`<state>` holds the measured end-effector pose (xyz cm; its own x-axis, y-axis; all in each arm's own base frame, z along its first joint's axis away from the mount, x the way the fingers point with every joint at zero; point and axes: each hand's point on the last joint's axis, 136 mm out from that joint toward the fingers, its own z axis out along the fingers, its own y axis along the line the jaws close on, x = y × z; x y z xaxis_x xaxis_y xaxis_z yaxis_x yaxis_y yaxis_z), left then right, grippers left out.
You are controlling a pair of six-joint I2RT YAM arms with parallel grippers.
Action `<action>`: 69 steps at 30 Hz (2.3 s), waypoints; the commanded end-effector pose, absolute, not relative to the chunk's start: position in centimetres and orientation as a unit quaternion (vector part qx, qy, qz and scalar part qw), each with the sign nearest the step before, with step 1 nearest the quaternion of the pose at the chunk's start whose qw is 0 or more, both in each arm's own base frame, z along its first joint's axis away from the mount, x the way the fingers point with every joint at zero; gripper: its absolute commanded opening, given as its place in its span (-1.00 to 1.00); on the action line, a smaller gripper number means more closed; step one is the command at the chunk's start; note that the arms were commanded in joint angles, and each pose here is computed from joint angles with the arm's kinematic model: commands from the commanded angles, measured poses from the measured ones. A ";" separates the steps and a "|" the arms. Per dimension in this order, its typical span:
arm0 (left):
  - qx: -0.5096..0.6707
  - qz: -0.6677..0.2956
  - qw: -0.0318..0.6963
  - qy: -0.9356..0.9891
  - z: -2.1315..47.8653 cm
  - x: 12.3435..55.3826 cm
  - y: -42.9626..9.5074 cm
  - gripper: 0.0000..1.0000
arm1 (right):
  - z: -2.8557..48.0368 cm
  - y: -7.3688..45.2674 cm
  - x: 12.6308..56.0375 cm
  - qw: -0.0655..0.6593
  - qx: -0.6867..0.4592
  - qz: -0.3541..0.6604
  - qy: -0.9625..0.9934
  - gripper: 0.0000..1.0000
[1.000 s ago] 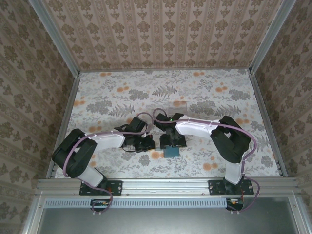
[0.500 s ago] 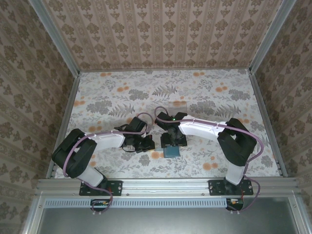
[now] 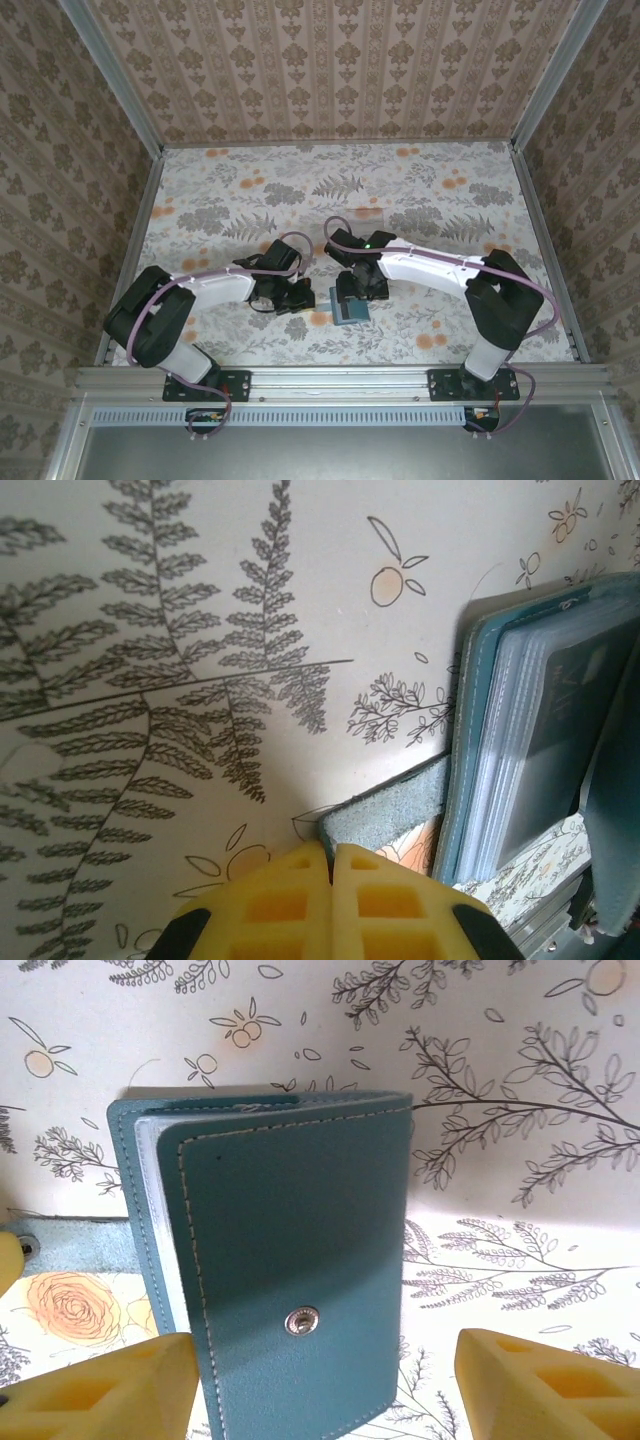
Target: Take the credit cards out of the card holder
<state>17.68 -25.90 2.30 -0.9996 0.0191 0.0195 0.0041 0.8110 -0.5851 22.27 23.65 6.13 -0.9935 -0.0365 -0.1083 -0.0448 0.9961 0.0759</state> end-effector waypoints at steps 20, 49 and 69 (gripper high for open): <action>-0.010 0.279 -0.008 -0.960 3.8 18.7 -25.1 -0.89 | 5.4 18.4 21.9 0.039 0.021 0.070 0.997 -0.33; -0.088 0.266 -0.049 -0.959 10.0 19.9 -30.5 -0.47 | 2.0 15.7 21.2 0.028 0.027 0.012 0.999 -0.22; -0.085 0.250 0.009 -0.964 3.9 19.0 -31.4 -0.46 | 3.0 16.5 21.9 0.049 0.028 0.035 0.998 -0.41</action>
